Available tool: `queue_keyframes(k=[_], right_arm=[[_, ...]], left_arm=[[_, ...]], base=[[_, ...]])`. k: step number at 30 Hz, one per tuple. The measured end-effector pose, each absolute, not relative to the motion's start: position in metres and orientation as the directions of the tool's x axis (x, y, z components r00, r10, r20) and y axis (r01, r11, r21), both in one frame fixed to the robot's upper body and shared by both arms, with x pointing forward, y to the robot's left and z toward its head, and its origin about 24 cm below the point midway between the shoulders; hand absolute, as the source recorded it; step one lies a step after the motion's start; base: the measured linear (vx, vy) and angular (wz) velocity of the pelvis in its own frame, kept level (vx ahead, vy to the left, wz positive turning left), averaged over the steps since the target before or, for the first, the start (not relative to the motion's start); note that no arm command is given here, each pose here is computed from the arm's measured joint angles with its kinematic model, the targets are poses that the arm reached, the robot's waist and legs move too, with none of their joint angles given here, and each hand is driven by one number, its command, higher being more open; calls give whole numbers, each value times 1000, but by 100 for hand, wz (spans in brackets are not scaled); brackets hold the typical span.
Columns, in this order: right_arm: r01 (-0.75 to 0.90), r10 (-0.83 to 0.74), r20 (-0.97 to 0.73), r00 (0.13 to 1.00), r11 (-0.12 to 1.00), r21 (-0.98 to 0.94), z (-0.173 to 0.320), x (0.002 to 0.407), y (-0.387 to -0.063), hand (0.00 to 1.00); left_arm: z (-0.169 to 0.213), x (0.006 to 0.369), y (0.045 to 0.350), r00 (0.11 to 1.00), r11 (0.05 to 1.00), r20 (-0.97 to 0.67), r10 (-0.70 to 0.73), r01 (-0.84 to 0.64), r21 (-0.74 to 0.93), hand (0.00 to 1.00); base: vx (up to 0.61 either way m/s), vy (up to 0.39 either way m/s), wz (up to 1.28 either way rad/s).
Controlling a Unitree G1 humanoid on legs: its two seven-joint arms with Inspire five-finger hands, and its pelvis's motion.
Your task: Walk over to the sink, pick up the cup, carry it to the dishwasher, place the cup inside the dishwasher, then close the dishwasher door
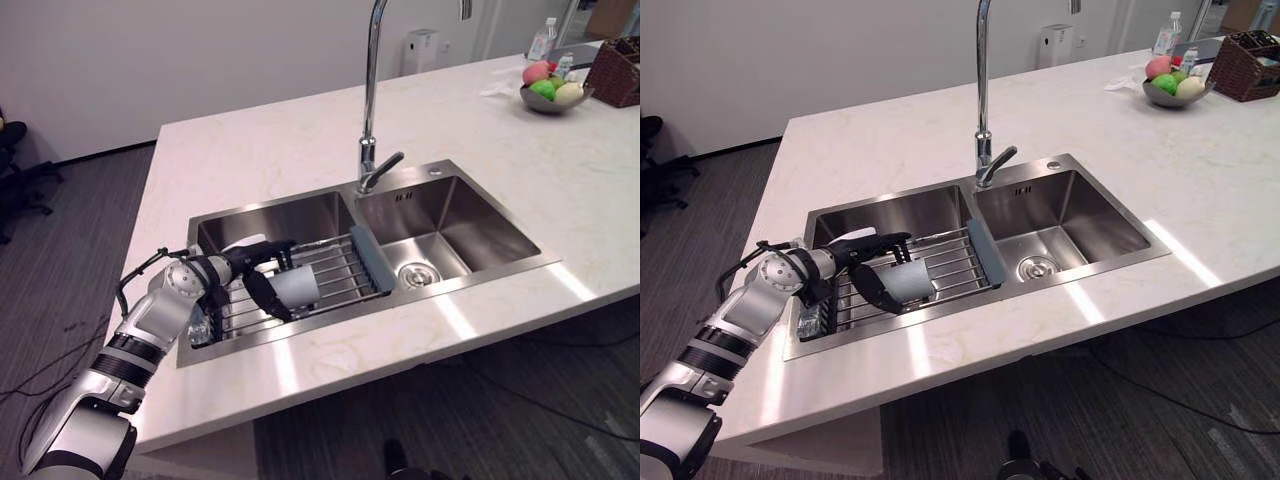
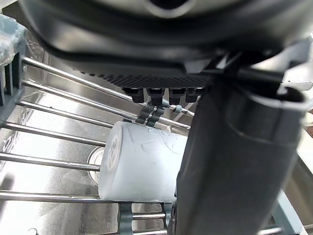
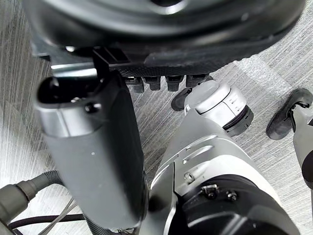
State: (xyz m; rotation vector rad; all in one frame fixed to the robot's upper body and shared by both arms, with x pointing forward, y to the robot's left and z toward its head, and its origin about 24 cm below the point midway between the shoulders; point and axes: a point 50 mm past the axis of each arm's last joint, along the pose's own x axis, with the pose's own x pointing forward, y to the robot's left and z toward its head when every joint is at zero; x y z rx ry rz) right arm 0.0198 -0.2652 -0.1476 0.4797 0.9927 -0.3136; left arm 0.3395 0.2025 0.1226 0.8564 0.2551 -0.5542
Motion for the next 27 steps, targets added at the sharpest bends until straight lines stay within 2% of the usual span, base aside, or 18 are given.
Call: queue_keyframes(k=[11,21,22,27], right_arm=[[467,-28,-865,501,850,242,-148,18,-265,100],[466,-22,-872,488,852,239,-147,17,-268,100],[465,-22,-872,488,853,239,-147,17,-268,100],[454,-18,-872,489,859,237,-147,19,-269,100]], left_arm=[[115,340,207,812,547,-469,-348,582,602,100],[109,340,207,733,476,-582,-351,675,564,100],[110,340,205,728,458,-590,-349,682,570,0],[115,343,200,711,398,-616,-339,702,591,0]], base=[[0,0,0],[0,0,-2],[0,0,0],[0,0,0]])
